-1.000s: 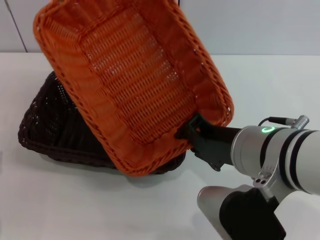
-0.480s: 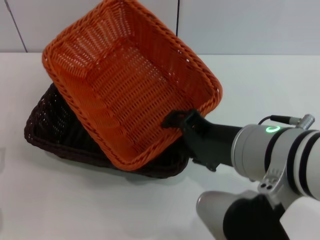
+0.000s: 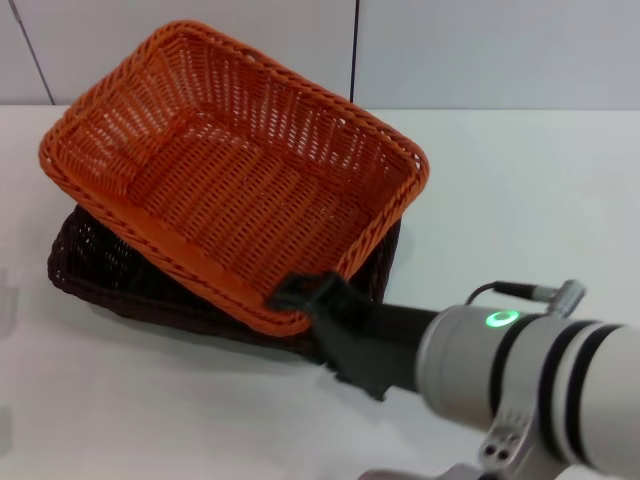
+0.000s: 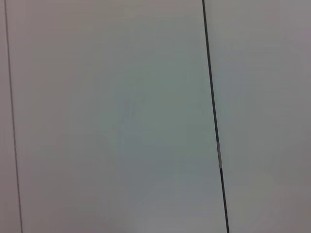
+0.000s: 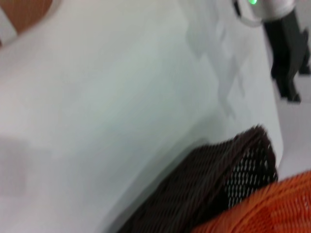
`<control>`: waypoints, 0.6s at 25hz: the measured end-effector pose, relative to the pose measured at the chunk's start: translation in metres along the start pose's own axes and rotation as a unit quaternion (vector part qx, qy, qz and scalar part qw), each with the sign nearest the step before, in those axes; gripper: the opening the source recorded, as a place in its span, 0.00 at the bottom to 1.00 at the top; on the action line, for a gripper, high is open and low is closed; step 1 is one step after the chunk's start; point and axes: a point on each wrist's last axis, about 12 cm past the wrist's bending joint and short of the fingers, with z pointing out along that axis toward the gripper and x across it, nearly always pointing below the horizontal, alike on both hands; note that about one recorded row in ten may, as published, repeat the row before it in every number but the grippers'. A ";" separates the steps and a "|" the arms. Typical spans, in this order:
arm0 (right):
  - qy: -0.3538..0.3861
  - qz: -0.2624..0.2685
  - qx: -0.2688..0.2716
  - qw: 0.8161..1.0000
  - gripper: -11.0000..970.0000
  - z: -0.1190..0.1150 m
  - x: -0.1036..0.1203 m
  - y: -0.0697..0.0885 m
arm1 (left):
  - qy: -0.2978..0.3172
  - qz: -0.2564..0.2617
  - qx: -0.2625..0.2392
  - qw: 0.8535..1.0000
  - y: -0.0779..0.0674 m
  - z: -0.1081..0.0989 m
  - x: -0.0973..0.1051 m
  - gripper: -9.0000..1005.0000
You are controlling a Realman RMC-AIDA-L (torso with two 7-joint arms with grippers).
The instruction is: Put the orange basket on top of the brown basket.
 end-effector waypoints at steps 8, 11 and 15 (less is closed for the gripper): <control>-0.064 0.129 0.089 0.986 0.65 0.023 -0.029 -0.010 | -0.006 0.003 0.003 1.000 -0.002 0.004 -0.002 0.68; -0.061 0.296 0.209 0.930 0.65 0.042 0.008 -0.013 | -0.010 -0.003 -0.001 1.000 -0.002 0.004 -0.003 0.68; -0.058 0.543 0.368 0.752 0.65 0.034 0.092 0.005 | -0.017 -0.006 -0.008 1.000 0.000 0.005 -0.005 0.68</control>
